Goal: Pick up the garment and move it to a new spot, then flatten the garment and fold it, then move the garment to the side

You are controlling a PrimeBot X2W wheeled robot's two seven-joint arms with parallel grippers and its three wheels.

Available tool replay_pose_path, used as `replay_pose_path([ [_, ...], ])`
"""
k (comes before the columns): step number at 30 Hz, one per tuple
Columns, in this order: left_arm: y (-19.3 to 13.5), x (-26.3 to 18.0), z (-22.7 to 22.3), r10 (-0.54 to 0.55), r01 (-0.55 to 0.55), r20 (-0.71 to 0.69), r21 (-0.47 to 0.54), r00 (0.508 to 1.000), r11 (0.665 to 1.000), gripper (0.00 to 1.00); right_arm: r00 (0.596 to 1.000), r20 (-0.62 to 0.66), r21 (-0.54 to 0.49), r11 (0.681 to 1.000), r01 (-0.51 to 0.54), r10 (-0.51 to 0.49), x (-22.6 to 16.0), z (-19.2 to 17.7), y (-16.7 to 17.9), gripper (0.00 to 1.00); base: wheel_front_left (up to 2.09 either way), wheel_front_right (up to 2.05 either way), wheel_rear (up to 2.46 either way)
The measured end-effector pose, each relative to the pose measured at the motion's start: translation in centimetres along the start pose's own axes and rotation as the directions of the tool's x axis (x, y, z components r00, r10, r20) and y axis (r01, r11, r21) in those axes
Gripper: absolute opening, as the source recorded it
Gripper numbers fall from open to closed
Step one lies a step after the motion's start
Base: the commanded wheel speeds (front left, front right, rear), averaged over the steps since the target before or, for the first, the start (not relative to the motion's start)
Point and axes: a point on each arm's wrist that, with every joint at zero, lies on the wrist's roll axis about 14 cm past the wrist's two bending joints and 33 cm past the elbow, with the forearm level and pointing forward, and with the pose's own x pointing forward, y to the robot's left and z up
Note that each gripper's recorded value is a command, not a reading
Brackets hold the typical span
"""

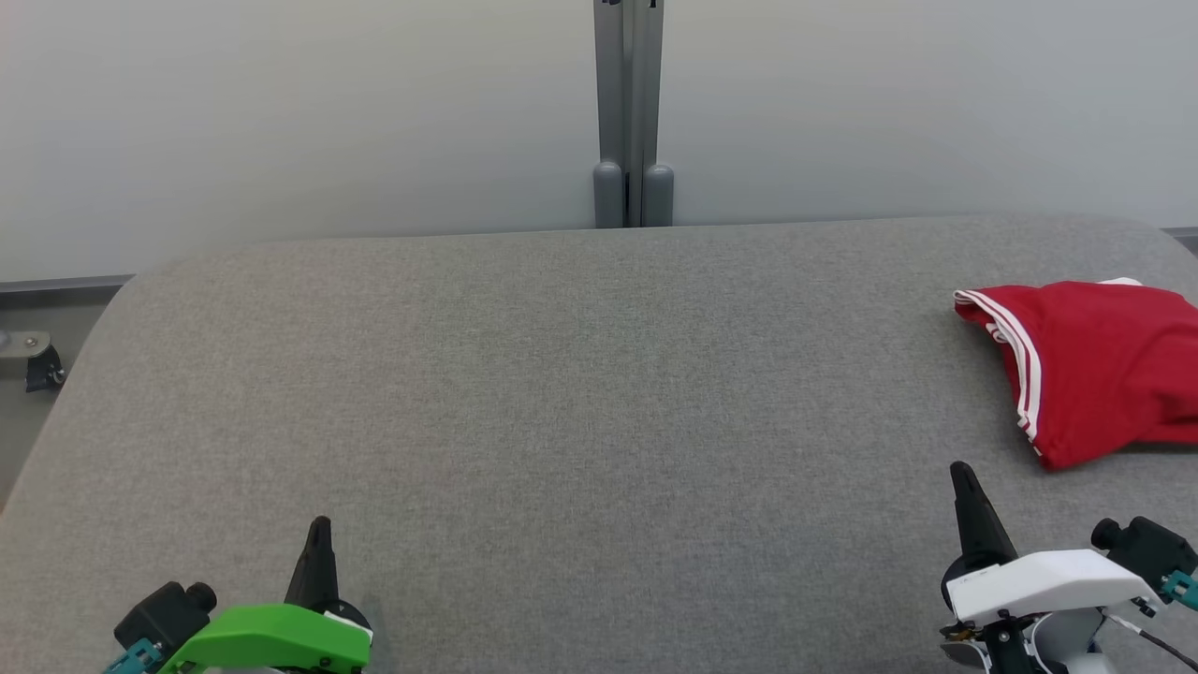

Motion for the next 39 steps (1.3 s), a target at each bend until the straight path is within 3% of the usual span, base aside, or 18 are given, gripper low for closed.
replay_pose_path([
  [15, -0.5, 0.8, 1.0, -0.018, 0.018, 0.005, -0.164, 1.0, 0.986, 0.0, 1.0, 0.001, 0.167, 0.986, 0.011, -0.011, 0.5, 0.6, -0.2, 0.0, 0.0, 0.0, 0.0],
  [39, -1.3, 1.8, 2.4, -0.062, 0.067, 0.025, -0.378, 0.998, 0.923, 0.0, 1.0, 0.006, 0.384, 0.923, 0.009, -0.012, 1.2, 1.4, -0.3, 0.0, 0.0, 0.0, 0.0],
])
